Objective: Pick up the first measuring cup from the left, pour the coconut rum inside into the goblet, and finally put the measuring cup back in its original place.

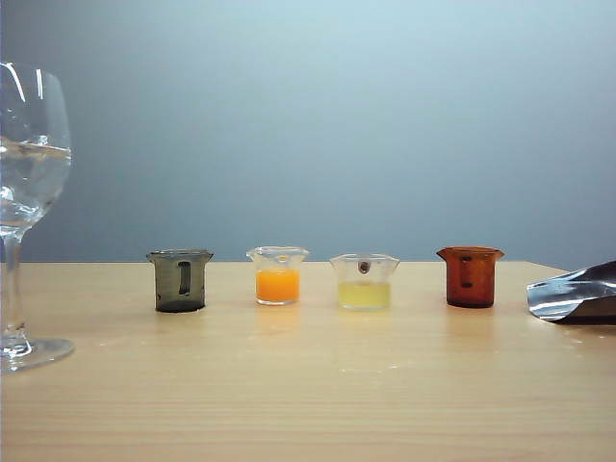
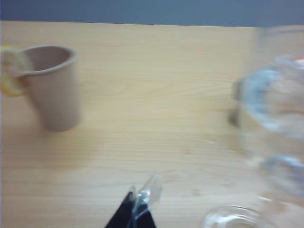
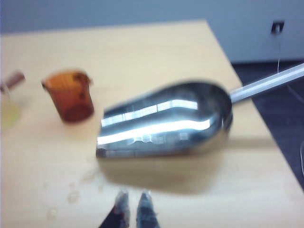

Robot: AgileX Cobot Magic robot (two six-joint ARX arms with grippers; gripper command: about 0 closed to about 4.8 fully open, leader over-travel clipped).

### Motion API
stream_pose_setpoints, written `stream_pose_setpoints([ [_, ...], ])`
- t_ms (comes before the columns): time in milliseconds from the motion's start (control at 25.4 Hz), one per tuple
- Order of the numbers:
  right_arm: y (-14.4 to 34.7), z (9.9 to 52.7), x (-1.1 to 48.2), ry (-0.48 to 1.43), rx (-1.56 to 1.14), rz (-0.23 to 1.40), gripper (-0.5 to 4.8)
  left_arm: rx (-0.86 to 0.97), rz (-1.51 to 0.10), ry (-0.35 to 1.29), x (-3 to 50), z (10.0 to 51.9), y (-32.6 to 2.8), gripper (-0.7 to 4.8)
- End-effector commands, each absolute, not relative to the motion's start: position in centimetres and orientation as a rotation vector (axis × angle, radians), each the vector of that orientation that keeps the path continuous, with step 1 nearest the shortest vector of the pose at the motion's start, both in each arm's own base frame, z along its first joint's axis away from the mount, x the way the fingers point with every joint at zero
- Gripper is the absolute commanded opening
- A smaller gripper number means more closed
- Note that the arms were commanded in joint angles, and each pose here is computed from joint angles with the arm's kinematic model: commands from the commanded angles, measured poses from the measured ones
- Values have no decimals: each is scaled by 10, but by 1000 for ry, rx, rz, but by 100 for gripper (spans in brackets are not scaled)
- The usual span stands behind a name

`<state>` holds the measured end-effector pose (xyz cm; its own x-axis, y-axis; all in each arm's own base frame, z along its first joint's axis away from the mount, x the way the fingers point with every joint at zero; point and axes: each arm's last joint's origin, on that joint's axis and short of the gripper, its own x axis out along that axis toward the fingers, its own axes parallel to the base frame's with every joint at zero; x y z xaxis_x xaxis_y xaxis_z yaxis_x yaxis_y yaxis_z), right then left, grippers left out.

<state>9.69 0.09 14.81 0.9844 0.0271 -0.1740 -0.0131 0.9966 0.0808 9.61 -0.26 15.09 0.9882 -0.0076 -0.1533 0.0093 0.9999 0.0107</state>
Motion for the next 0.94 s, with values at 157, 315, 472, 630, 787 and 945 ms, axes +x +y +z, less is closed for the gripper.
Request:
stream_pose_setpoints([
  [157, 1, 155, 97, 95, 79, 23, 32, -51, 37, 93, 97, 157, -1, -2],
  [315, 1, 154, 97, 107, 79, 23, 32, -54, 35, 65, 97, 159, -1, -2],
  [472, 1, 154, 97, 106, 79, 23, 32, -54, 34, 65, 97, 159, -1, -2],
  [630, 1, 154, 97, 105, 79, 22, 32, -54, 34, 65, 97, 159, -1, -2],
  [787, 1, 155, 97, 92, 78, 16, 32, -54, 35, 65, 97, 159, -1, -2],
  [945, 0, 155, 97, 93, 64, -9, 32, -54, 35, 65, 97, 159, -1, -2],
])
